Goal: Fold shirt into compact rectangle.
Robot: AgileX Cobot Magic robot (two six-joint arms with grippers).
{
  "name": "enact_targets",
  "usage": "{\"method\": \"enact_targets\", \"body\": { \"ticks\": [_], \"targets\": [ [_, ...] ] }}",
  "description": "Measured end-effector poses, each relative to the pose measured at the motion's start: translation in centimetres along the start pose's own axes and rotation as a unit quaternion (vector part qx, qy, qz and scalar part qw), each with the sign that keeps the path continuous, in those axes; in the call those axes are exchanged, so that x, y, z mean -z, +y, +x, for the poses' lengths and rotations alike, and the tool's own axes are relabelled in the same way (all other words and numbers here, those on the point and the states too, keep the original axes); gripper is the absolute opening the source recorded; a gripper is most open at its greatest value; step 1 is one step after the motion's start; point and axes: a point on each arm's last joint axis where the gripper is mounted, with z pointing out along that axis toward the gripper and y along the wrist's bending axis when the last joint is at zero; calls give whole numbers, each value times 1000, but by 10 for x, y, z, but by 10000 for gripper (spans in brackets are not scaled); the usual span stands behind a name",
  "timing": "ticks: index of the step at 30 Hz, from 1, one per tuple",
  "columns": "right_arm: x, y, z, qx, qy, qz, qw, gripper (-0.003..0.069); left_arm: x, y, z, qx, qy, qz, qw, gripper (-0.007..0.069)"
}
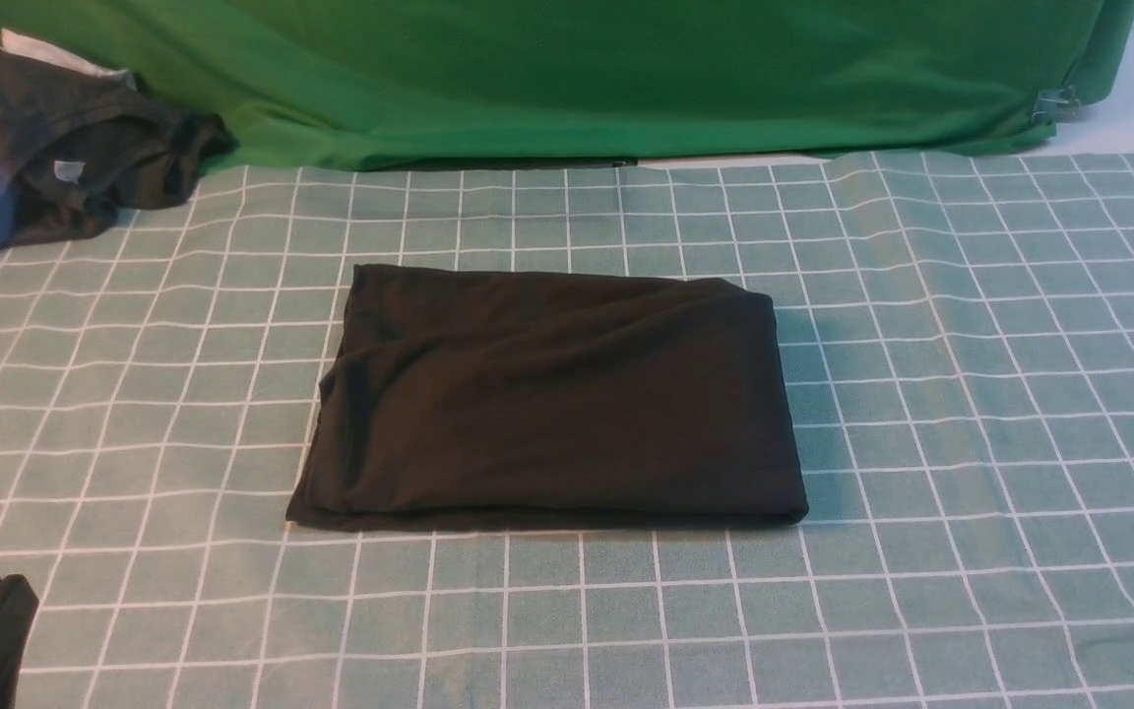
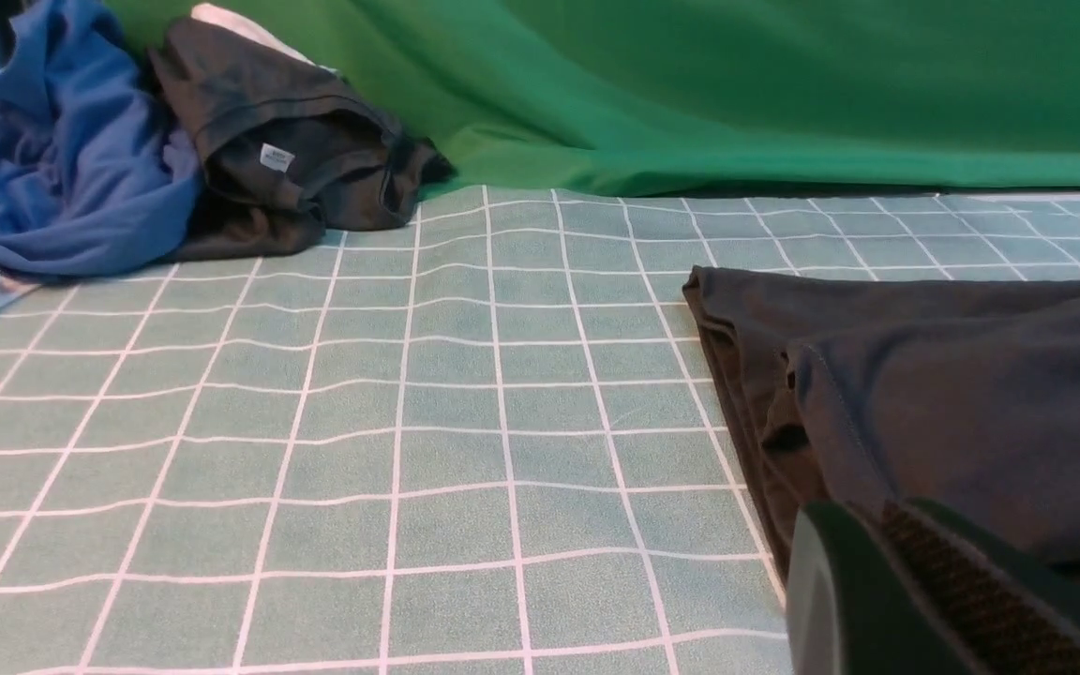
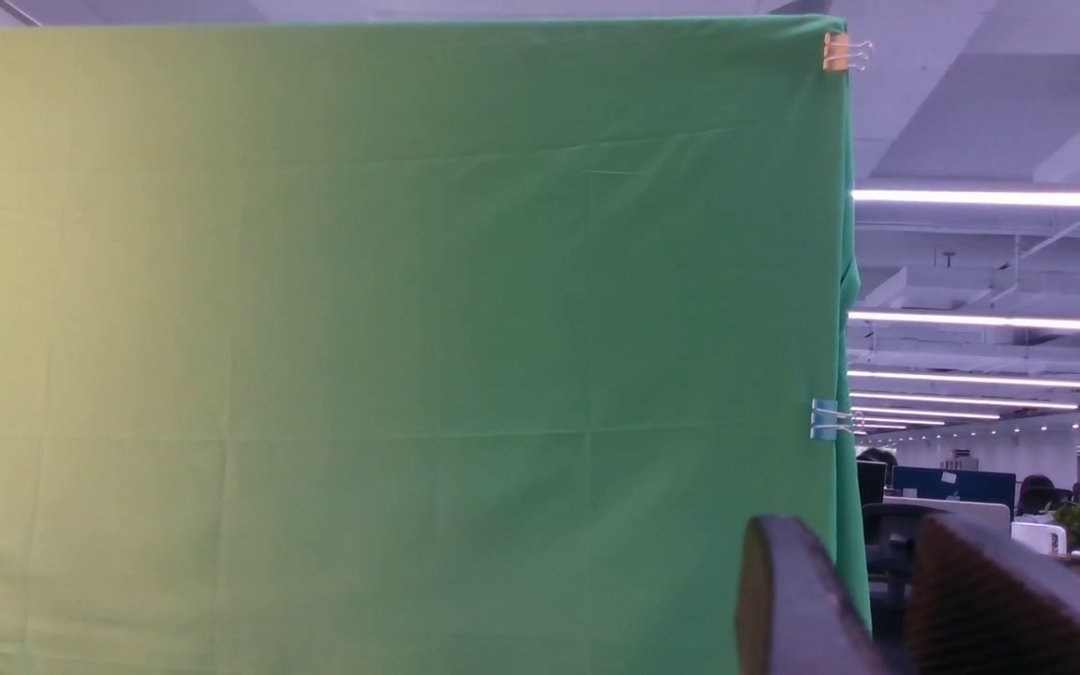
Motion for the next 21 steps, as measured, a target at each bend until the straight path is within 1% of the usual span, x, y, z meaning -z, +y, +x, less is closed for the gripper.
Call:
{"method": "enact_targets", "body": {
  "ticks": [6, 21],
  "targets": [
    [0, 0, 0, 0, 0, 0, 1000, 206, 0, 1, 0, -17, 0, -4, 1000, 13],
    [0, 0, 0, 6, 0, 0, 1000, 235, 0, 1, 0, -17, 0, -4, 1000, 13]
  ]
}}
